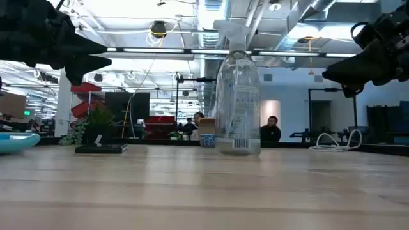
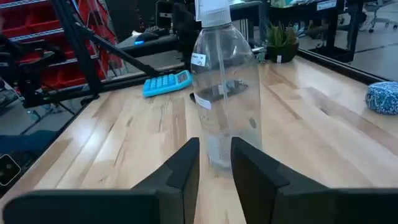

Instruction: Apply microfiber cloth

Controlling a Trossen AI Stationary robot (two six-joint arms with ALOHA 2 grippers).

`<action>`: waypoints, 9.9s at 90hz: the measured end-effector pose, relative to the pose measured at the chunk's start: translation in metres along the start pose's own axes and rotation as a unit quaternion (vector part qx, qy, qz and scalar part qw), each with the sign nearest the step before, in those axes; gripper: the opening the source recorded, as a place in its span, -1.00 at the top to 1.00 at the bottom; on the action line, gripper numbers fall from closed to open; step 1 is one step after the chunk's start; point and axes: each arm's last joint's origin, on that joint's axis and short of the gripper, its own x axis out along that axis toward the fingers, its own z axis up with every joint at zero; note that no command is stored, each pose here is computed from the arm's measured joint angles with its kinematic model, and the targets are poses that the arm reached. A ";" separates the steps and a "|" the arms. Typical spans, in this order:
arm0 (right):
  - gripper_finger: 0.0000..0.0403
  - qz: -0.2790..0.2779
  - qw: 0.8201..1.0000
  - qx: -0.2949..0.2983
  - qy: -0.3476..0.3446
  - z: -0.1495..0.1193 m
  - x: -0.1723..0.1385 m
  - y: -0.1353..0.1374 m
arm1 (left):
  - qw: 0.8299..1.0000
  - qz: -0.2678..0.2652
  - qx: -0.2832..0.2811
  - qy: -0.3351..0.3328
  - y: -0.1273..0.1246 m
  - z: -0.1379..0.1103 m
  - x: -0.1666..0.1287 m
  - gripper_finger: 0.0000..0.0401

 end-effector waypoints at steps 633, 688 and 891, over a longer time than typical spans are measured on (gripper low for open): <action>0.59 0.000 1.000 0.000 0.000 0.000 0.000 0.000 | 0.931 -0.236 0.184 0.211 -0.177 -0.007 0.261 -0.09; 0.59 -0.004 0.987 0.137 -0.083 0.018 -0.001 -0.001 | 0.964 -0.190 0.078 0.169 -0.136 -0.047 0.233 -0.09; 0.98 -0.258 0.845 0.142 0.446 0.027 0.128 0.103 | 0.958 -0.014 0.183 0.222 -0.145 -0.017 0.193 -0.09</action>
